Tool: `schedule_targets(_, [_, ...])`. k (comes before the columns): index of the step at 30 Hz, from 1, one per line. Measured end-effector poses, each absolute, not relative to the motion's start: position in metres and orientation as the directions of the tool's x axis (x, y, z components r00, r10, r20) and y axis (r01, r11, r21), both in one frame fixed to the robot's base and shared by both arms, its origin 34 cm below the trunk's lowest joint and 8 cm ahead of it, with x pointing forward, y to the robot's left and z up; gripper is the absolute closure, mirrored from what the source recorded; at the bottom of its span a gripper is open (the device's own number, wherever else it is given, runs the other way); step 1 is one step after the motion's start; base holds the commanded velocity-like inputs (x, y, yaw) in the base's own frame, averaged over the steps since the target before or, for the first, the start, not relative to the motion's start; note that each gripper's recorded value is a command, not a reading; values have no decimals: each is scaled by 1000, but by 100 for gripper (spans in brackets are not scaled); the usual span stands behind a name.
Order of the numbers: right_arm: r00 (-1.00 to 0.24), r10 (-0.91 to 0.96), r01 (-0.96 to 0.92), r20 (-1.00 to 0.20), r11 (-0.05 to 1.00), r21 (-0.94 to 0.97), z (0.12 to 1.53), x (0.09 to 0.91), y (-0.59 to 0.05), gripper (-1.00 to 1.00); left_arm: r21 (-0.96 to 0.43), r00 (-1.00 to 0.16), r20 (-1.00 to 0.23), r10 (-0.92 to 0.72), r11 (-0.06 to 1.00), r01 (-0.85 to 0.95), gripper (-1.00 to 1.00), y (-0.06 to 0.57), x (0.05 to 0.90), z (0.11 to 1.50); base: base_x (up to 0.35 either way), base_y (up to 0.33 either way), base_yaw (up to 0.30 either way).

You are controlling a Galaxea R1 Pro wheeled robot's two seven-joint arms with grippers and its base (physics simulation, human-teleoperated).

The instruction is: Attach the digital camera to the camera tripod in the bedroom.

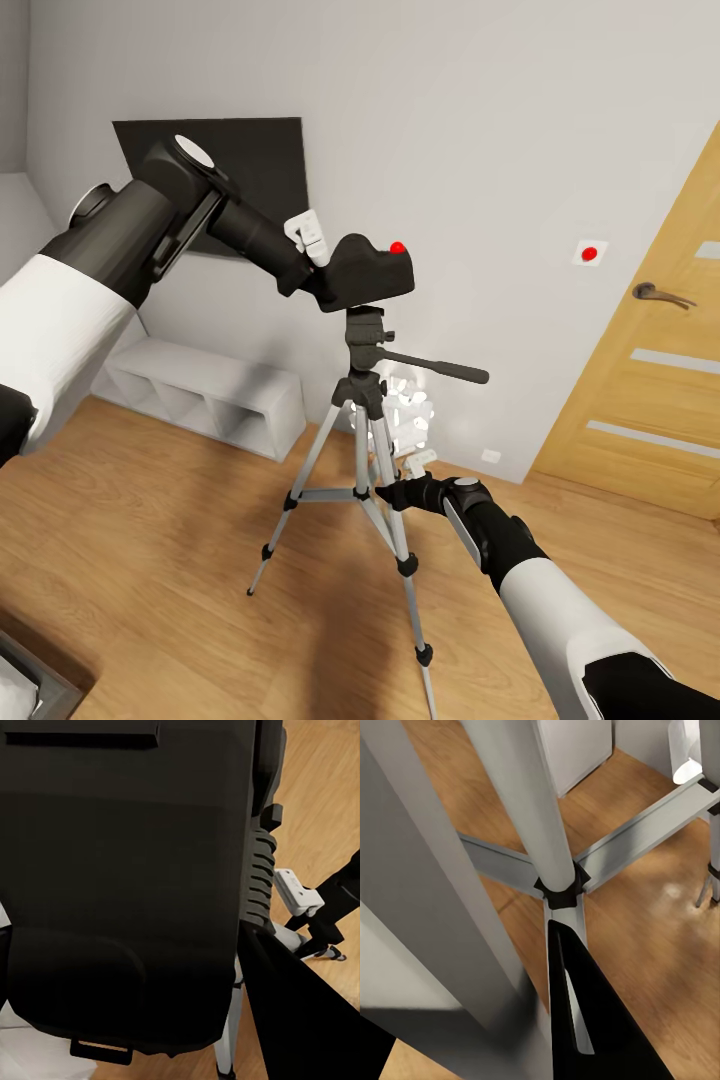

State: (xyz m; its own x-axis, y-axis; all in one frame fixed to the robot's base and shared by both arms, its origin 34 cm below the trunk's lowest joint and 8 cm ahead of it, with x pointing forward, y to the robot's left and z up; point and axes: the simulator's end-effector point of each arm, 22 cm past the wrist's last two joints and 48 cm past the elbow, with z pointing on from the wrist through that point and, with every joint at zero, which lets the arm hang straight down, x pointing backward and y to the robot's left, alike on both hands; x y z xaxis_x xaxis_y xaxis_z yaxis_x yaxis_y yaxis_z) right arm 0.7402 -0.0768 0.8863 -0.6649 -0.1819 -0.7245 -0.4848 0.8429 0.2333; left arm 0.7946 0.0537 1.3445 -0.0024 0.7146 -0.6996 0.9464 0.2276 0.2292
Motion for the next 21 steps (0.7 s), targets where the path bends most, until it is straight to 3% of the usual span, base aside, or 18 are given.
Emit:
schedule_targets(1, [-665, -182, -485, -724, 843, 233, 886, 740, -77, 100, 229, -2, -700, 715, 227, 946, -100, 54, 795, 1345, 0, 0, 0])
schedule_targets(21, [-664, -182, -485, -725, 843, 233, 886, 740, -77, 100, 239, 1, -696, 718, 230, 943, -100, 54, 796, 1344, 0, 0, 0])
